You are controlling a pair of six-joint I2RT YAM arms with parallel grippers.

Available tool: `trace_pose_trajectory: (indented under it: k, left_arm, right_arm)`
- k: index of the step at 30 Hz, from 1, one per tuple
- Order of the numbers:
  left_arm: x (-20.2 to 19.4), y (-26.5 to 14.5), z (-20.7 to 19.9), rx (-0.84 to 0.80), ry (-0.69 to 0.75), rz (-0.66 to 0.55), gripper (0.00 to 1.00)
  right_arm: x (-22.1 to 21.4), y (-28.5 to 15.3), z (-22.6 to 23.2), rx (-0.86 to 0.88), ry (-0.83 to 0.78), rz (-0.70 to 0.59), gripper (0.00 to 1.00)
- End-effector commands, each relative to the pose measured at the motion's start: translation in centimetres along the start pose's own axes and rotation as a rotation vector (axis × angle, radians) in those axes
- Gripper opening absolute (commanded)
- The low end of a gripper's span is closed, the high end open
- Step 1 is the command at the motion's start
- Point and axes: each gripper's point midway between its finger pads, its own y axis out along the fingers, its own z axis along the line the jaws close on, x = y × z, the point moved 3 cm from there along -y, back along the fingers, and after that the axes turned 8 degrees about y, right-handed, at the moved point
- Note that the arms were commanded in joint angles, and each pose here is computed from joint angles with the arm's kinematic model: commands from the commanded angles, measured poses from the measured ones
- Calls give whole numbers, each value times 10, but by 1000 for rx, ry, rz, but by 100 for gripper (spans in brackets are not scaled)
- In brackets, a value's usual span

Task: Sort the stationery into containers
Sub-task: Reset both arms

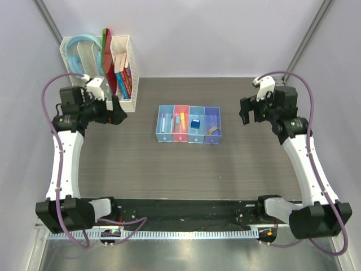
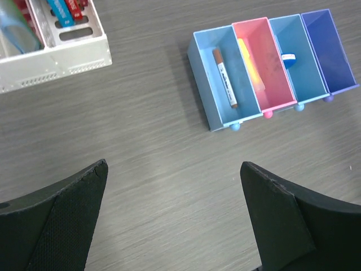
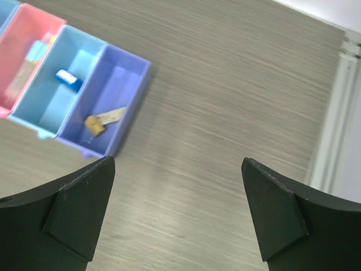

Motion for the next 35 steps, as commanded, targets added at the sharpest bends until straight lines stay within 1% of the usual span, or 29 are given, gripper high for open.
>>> trace_pose_trajectory:
  k: [1, 3, 4, 6, 10, 15, 27, 35]
  left_arm:
    - [-7, -13, 4, -111, -5, -110, 100]
    - [-22, -11, 11, -101, -51, -102, 100]
    - [-22, -12, 10, -106, -49, -119, 100]
    - [-35, -9, 11, -106, -71, -108, 100]
    - [-36, -11, 12, -102, -78, -127, 100]
    - [-33, -10, 10, -117, -94, -144, 100]
    - [-37, -2, 10, -148, -137, -132, 100]
    - [-38, -1, 10, -151, -138, -133, 100]
  right_arm:
    - [-23, -9, 24, 120, -12, -32, 100]
    - [-31, -13, 32, 170, -10, -38, 100]
    - [-28, -18, 34, 174, -12, -59, 100]
    - [-29, -20, 35, 180, -13, -65, 100]
    - [-30, -20, 37, 192, -12, -71, 100]
    - [-37, -14, 36, 189, -3, -48, 100]
    - [-40, -11, 36, 188, -5, -49, 100]
    - [-38, -11, 36, 187, 2, -57, 100]
